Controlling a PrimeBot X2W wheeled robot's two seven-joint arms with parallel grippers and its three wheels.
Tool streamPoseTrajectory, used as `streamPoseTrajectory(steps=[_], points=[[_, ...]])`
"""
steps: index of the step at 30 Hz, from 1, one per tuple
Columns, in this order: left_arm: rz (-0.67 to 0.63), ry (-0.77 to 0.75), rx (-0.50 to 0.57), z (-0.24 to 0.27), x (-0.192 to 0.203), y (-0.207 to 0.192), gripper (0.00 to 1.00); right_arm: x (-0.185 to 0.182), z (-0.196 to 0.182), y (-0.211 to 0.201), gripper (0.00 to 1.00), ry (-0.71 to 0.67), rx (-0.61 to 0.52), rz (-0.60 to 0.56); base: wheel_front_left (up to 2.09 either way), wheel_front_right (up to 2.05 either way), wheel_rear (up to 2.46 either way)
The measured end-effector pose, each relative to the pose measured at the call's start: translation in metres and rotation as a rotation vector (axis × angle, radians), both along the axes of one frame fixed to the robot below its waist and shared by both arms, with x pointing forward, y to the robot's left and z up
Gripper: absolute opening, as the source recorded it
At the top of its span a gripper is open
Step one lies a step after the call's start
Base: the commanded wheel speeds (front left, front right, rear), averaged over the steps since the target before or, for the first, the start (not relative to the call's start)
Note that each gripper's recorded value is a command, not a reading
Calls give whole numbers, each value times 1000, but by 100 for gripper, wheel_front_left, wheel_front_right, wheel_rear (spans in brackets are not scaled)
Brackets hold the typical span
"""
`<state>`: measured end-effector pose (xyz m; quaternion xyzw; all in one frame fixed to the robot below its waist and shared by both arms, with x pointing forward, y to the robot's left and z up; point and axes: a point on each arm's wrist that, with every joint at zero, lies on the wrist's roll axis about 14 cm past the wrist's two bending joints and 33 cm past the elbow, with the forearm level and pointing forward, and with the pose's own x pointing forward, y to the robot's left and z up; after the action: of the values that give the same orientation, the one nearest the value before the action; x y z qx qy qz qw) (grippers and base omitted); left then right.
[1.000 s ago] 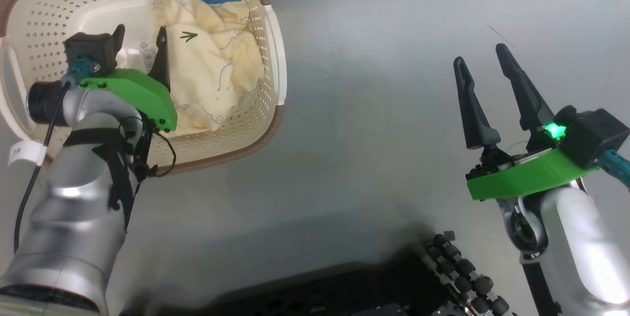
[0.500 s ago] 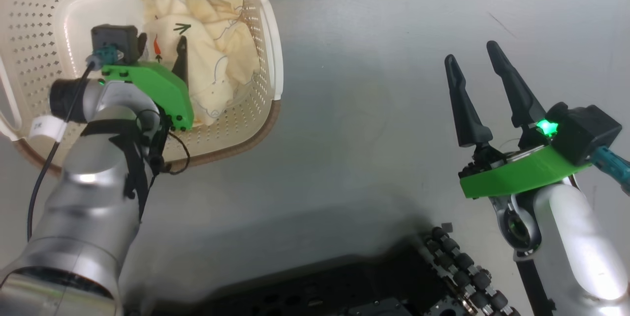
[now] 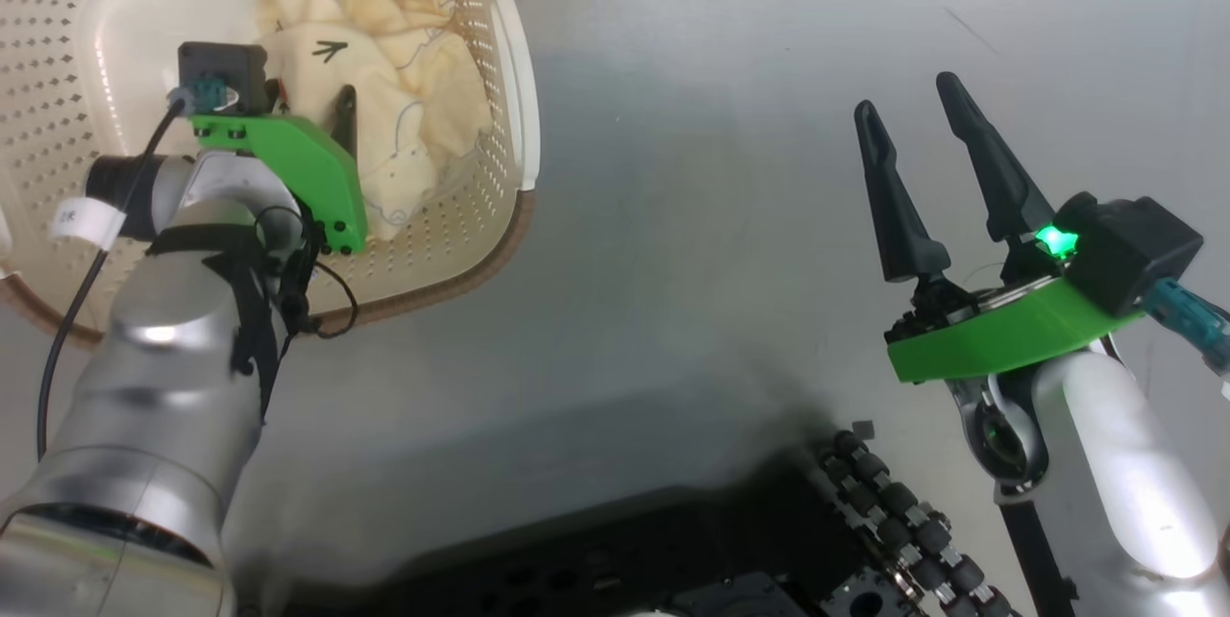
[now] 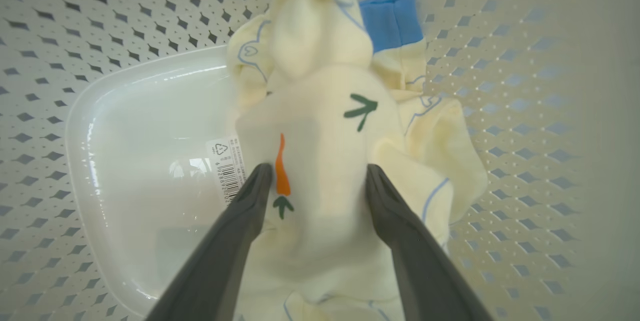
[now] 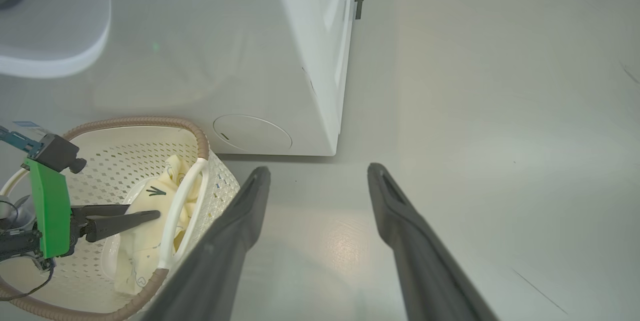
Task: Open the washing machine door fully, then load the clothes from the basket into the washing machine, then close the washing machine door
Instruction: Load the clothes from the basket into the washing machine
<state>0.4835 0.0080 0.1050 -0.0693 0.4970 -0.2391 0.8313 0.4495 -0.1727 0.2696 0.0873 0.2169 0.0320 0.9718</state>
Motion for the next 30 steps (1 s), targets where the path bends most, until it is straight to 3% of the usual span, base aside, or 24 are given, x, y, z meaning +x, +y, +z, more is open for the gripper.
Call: streamPoseTrajectory(steps=[10, 11, 13, 30], points=[[7, 27, 7, -16, 3, -2, 100, -5, -8, -6, 100, 27, -9, -14, 0, 0, 0], [7, 27, 8, -16, 3, -1, 95, -5, -8, -6, 100, 26, -9, -15, 0, 0, 0], [11, 28, 12, -15, 3, 1, 0, -4, -8, -6, 100, 23, -9, -16, 0, 0, 0], [48, -255, -41, 65, 32, 15, 0, 20, 45, 1, 100, -125, 11, 0, 0, 0, 0]])
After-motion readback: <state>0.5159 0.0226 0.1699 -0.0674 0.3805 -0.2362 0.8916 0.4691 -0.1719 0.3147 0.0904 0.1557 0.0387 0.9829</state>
